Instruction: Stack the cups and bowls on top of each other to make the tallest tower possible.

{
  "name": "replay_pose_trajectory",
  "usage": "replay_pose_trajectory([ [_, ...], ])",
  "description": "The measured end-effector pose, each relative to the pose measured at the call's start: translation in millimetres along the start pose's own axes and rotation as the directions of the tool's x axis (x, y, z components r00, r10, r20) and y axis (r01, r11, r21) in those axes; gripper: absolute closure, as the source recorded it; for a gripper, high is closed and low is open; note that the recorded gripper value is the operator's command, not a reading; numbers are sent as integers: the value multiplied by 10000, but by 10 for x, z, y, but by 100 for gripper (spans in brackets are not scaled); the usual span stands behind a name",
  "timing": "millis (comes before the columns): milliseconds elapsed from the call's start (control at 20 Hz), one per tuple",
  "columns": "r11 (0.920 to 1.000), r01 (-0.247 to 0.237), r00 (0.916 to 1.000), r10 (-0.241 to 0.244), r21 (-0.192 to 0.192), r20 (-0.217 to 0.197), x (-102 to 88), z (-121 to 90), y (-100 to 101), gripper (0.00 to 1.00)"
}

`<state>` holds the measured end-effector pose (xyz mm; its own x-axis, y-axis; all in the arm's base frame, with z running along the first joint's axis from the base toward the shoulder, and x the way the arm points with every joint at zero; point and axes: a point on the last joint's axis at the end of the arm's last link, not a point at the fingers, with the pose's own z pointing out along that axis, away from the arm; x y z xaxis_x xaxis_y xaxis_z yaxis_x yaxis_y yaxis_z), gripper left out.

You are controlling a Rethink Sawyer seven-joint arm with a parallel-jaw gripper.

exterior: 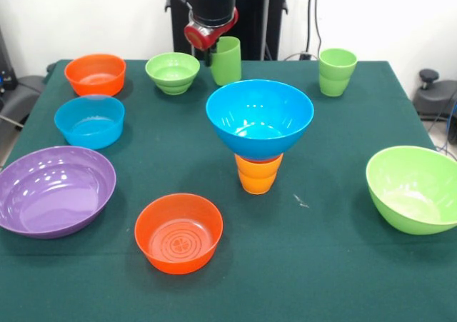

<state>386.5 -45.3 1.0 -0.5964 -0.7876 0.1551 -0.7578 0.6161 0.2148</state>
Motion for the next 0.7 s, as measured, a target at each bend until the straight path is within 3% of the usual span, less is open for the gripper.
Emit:
replay_pose_trajectory([
  [150, 9999, -32, 10000, 31, 124, 13, 8, -45, -31, 100],
  [700, 9935, -75, 9998, 56, 1136, 170, -30, -449, -272, 100],
])
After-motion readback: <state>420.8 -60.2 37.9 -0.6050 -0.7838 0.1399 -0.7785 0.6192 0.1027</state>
